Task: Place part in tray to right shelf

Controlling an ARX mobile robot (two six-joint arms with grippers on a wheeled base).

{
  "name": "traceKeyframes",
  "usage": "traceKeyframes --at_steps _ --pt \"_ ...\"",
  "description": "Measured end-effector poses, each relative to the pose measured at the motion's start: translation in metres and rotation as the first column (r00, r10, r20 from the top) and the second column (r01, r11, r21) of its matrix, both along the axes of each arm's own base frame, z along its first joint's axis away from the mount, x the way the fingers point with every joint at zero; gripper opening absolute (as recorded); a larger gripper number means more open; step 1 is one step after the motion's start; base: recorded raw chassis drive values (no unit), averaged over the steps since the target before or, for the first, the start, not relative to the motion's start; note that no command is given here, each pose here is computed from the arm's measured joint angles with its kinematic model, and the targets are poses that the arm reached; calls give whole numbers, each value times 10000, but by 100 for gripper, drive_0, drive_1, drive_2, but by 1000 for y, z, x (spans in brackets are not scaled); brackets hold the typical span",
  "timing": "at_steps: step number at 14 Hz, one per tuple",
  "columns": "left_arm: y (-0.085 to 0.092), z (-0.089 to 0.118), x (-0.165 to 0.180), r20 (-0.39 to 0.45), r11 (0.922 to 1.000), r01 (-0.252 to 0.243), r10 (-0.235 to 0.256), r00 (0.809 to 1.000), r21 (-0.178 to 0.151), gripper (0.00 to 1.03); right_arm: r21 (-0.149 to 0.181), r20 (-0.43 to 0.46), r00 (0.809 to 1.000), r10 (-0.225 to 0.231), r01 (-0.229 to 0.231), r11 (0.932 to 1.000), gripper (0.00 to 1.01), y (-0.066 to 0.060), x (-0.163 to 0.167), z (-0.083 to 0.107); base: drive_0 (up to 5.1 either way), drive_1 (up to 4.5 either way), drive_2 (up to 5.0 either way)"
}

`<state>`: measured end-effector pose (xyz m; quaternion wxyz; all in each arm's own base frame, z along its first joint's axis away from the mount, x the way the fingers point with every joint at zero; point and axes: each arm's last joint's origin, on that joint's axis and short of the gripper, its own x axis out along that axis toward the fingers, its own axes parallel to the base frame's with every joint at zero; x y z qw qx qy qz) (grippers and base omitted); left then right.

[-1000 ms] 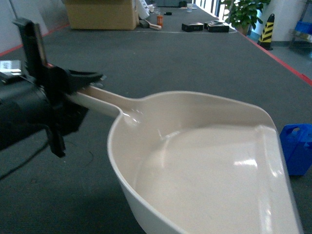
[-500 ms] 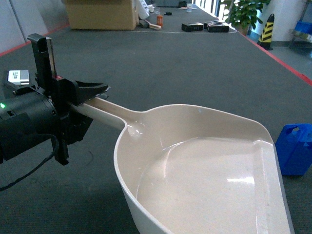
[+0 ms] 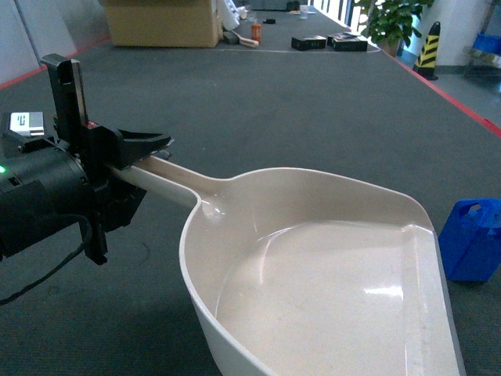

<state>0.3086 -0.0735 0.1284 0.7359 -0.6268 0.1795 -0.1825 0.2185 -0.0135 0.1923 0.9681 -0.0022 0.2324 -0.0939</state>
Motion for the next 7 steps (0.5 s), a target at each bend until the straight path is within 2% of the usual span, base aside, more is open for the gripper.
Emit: traceKeyframes --at_steps 1,2,3,6,7 --pt "0 0 0 9 10000 4 -4 10000 -6 13 203 -96 9990 438 -436 9988 98 7 25 3 0 0 0" --pt "0 0 0 7 10000 -4 4 10000 -1 13 255 -274 9973 687 -680 9974 98 14 45 3 0 0 0" --pt "0 0 0 0 10000 0 0 10000 0 13 317 -597 9950 804 -786 9964 98 20 61 1 0 0 0" --pt "0 0 0 0 10000 0 0 10000 0 13 1012 -1603 9816 1037 -881 9910 98 36 103 -20 0 0 0" --pt "0 0 0 4 10000 4 -4 10000 -1 13 1103 -1878 9763 1080 -883 9900 98 41 113 -27 0 0 0"
